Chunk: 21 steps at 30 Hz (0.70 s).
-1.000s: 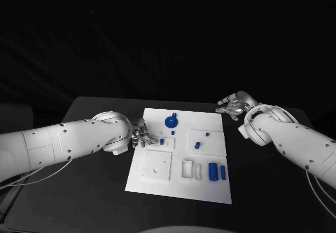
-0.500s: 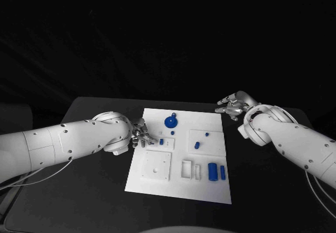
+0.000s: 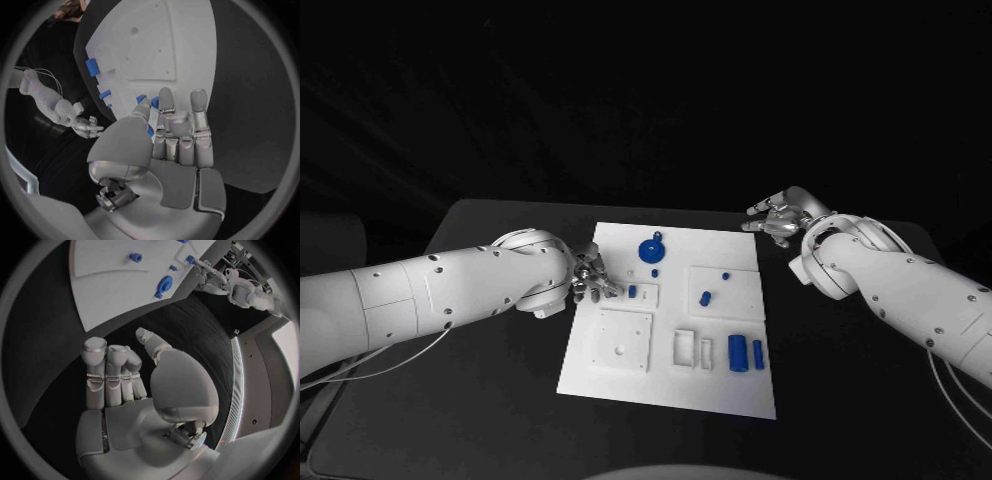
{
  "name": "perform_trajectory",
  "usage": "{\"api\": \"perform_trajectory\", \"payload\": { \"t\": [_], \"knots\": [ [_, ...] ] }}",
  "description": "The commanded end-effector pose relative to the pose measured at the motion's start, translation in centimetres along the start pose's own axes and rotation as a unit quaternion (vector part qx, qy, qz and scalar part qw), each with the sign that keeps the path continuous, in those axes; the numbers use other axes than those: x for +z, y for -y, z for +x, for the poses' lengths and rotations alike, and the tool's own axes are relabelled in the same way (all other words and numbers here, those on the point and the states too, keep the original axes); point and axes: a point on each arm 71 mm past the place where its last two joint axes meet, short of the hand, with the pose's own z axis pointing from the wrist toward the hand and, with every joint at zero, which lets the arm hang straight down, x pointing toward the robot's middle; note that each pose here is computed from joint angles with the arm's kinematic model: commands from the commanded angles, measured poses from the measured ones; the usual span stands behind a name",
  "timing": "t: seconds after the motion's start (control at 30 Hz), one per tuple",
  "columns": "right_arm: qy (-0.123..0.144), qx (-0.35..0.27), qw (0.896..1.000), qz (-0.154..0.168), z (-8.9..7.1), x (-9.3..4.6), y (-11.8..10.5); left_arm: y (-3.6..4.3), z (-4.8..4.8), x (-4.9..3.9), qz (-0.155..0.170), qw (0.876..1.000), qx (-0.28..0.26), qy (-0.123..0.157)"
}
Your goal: Assemble the parts on the task board
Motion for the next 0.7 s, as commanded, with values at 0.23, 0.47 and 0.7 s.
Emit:
{"api": "perform_trajectory", "payload": {
  "t": [0.23, 0.47, 0.7],
  "knots": [
    [-0.003, -0.002, 1.000, -0.005, 0.12, -0.03, -0.15, -0.65, 1.55, 0.35, -0.026, 0.999, 0.018, -0.015],
    [-0.003, -0.002, 1.000, -0.005, 0.14, -0.04, -0.14, -0.59, 1.65, 0.34, -0.027, 0.999, 0.022, -0.012],
    [-0.003, -0.002, 1.000, -0.005, 0.14, -0.05, -0.12, -0.54, 1.63, 0.35, -0.028, 0.999, 0.025, -0.005]
  ]
}}
